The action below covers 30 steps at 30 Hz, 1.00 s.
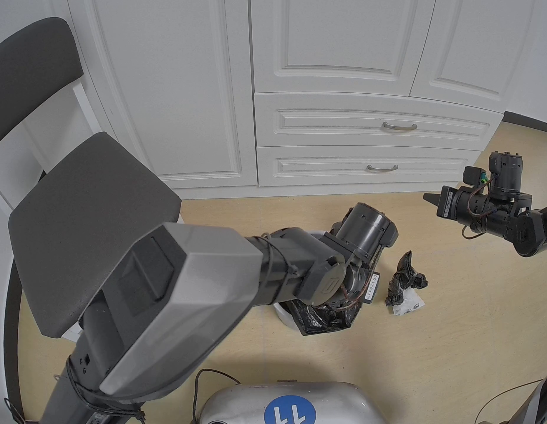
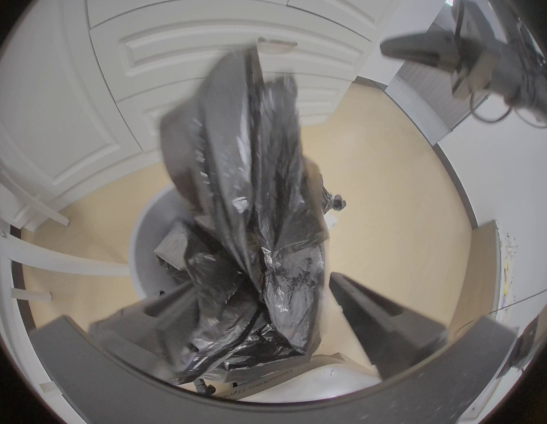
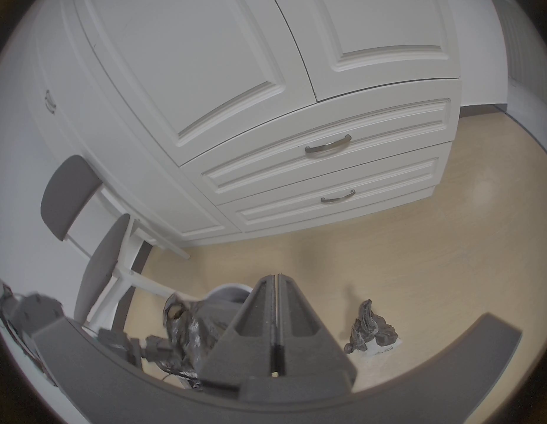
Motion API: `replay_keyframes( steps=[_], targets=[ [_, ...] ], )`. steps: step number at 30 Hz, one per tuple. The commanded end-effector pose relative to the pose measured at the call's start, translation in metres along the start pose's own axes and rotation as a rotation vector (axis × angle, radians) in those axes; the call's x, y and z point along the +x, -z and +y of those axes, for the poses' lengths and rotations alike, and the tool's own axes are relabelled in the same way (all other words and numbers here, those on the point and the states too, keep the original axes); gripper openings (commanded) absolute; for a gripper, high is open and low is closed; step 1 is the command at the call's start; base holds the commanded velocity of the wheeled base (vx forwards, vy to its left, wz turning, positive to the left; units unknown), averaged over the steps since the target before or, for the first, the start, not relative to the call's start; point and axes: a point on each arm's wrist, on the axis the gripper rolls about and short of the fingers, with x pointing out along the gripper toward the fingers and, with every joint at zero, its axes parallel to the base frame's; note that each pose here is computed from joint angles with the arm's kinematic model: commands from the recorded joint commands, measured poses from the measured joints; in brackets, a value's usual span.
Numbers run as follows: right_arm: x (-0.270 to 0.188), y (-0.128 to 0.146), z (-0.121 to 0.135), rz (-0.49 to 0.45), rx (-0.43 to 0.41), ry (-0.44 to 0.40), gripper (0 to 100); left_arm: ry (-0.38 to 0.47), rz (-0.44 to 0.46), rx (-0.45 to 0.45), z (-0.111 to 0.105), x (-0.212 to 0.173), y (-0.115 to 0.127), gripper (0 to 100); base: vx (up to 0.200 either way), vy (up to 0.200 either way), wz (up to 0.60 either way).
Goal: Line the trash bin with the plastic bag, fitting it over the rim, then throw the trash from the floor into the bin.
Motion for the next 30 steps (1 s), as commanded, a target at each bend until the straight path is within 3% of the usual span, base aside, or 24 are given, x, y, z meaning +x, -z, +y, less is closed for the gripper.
replay_keyframes(
  steps=[1,7,14,17,18,19,21,23,24,30],
  targets=[
    [-0.005,0.008,0.000,0.025,-0.035,0.004,0,-0.004,-0.066,-0.014,0.000,-0.038,-0.023,100,0.000,0.000,0.00],
    [-0.003,0.022,0.003,0.077,-0.096,-0.012,0,-0.055,-0.105,-0.025,0.007,-0.079,-0.036,100,0.000,0.000,0.00],
    [0.000,0.039,0.027,0.129,-0.124,-0.079,0,-0.080,-0.055,-0.011,0.020,-0.102,-0.019,100,0.000,0.000,0.00],
    [0.005,0.052,0.047,0.168,-0.140,-0.135,0,-0.132,-0.021,-0.036,0.046,-0.098,-0.002,100,0.000,0.000,0.00],
    [0.005,0.052,0.047,0.168,-0.140,-0.135,0,-0.132,-0.021,-0.036,0.046,-0.098,-0.002,100,0.000,0.000,0.00],
    [0.011,0.062,0.057,0.202,-0.144,-0.162,0,-0.153,-0.038,-0.066,0.063,-0.091,0.007,100,0.000,0.000,0.00],
    [0.022,0.074,0.066,0.236,-0.148,-0.171,0,-0.167,-0.069,-0.095,0.077,-0.085,0.016,100,0.000,0.000,0.00],
    [0.022,0.074,0.066,0.236,-0.148,-0.171,0,-0.167,-0.069,-0.095,0.077,-0.085,0.016,100,0.000,0.000,0.00],
    [0.038,0.090,0.072,0.272,-0.148,-0.132,0,-0.173,-0.121,-0.124,0.092,-0.086,0.031,100,0.000,0.000,0.00],
    [0.063,0.102,0.079,0.286,-0.119,-0.090,0,-0.170,-0.202,-0.152,0.105,-0.095,0.043,100,0.000,0.000,0.00]
  ],
)
